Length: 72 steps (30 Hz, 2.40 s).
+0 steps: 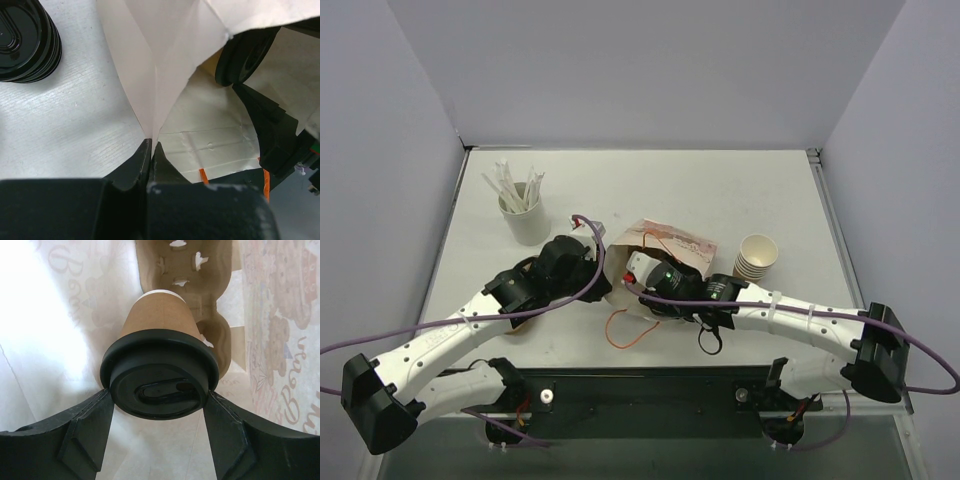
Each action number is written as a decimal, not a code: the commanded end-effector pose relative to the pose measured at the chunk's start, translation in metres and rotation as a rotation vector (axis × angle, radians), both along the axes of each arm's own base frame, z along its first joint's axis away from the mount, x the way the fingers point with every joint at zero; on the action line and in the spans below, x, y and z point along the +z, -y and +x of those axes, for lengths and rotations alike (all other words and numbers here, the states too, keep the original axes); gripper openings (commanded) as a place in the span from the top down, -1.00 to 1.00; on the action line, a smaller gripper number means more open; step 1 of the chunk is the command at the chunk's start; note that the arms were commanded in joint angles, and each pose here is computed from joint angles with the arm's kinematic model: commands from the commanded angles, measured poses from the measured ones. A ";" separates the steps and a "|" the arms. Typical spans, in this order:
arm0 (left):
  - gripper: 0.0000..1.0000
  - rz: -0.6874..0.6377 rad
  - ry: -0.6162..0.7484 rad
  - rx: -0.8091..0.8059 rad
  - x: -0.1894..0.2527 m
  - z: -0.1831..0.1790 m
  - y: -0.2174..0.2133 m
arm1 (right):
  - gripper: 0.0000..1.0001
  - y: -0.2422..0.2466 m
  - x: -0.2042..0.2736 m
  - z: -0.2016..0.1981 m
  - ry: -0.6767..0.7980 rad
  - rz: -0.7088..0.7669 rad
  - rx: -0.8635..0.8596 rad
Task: Pack the takeout coffee
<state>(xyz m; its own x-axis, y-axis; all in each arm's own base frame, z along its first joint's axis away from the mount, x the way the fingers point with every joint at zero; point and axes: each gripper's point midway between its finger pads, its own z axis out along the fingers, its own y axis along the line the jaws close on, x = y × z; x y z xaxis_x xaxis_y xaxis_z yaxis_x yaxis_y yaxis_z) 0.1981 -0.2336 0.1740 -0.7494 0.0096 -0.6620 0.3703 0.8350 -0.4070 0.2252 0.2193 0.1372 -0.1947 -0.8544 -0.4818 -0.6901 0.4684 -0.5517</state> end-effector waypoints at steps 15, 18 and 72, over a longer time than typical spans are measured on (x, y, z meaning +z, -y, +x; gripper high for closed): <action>1.00 -0.064 0.066 0.004 0.034 0.004 0.007 | 0.39 0.014 0.002 0.041 0.196 -0.200 -0.224; 1.00 -0.064 0.068 0.007 0.035 0.004 0.006 | 0.39 0.009 0.003 0.041 0.184 -0.180 -0.206; 1.00 -0.175 0.050 -0.011 0.060 0.007 0.027 | 0.43 0.047 -0.005 0.041 0.114 -0.119 -0.141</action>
